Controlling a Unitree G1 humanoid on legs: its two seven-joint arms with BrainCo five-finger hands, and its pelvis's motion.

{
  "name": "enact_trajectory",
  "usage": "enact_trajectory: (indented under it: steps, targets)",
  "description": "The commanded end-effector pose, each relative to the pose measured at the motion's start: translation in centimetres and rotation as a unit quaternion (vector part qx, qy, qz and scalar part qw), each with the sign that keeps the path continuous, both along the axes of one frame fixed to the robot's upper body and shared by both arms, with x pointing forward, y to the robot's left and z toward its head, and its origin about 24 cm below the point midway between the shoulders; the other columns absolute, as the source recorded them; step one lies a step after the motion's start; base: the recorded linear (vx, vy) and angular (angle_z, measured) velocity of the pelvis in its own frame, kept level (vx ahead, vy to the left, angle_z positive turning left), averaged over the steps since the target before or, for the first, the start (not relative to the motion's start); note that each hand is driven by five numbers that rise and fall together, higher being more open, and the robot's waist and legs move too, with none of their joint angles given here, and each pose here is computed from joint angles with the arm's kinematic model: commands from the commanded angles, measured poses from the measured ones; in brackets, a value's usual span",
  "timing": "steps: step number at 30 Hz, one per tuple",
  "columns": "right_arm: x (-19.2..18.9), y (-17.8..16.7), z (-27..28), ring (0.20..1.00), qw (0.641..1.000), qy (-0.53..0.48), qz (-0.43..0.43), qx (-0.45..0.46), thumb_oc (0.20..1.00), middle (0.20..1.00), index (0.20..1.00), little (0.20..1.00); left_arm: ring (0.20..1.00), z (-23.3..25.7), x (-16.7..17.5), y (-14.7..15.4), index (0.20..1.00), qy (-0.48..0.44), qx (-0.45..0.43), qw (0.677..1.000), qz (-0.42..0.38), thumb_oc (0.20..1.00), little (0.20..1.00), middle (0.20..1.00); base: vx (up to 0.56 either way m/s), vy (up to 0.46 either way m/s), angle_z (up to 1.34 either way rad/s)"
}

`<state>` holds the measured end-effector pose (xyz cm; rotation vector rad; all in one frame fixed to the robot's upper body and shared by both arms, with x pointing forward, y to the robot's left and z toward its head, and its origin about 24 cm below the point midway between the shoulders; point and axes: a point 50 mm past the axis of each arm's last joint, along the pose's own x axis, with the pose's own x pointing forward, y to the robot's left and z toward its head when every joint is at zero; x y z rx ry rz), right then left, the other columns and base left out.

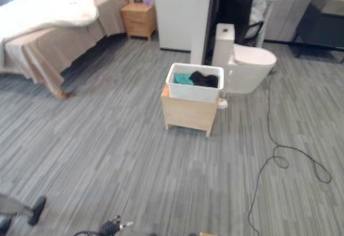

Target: Grab the laundry basket,head to the washer,open it,put in the laundry and shut it.

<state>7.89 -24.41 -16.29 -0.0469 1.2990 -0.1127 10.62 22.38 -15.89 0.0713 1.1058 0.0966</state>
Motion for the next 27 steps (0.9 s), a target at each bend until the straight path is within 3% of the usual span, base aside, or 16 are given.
enact_trajectory:
  steps: [1, 7, 16, 20, 27]
  targets:
    - [1.6, -1.9, 0.9, 1.0, 0.998, -0.041, -0.028, -0.029, 1.0, 1.0, 1.0, 1.0, 1.0, 0.5, 1.5, -0.1, 1.0, -0.028, 0.007, 1.0, -0.002, 1.0, 1.0, 1.0, 0.19, 0.082, 0.01]
    - [4.2, -1.7, 1.6, 1.0, 0.996, -0.086, -0.021, -0.032, 1.0, 1.0, 1.0, 1.0, 1.0, 0.6, 1.8, 0.1, 1.0, -0.041, 0.01, 0.999, 0.006, 1.0, 1.0, 1.0, 0.28, 0.153, 0.01]
    - [4.0, -1.8, 1.5, 1.0, 0.995, -0.081, -0.044, -0.031, 1.0, 1.0, 1.0, 1.0, 1.0, 1.6, 2.5, 2.7, 1.0, -0.052, 0.05, 0.997, -0.015, 1.0, 1.0, 1.0, 0.36, 0.245, -0.09]
    - [4.3, -4.2, 2.4, 1.0, 0.987, -0.105, -0.108, -0.051, 1.0, 1.0, 1.0, 1.0, 1.0, 1.6, 2.1, 3.1, 1.0, -0.047, 0.056, 0.997, -0.006, 1.0, 1.0, 1.0, 0.32, 0.113, 0.05]
    - [2.2, -5.3, 2.2, 1.0, 0.981, -0.087, -0.169, -0.05, 1.0, 1.0, 1.0, 1.0, 1.0, 1.2, 1.9, 2.4, 1.0, -0.034, 0.053, 0.998, -0.031, 1.0, 1.0, 1.0, 0.44, -0.139, -0.08]
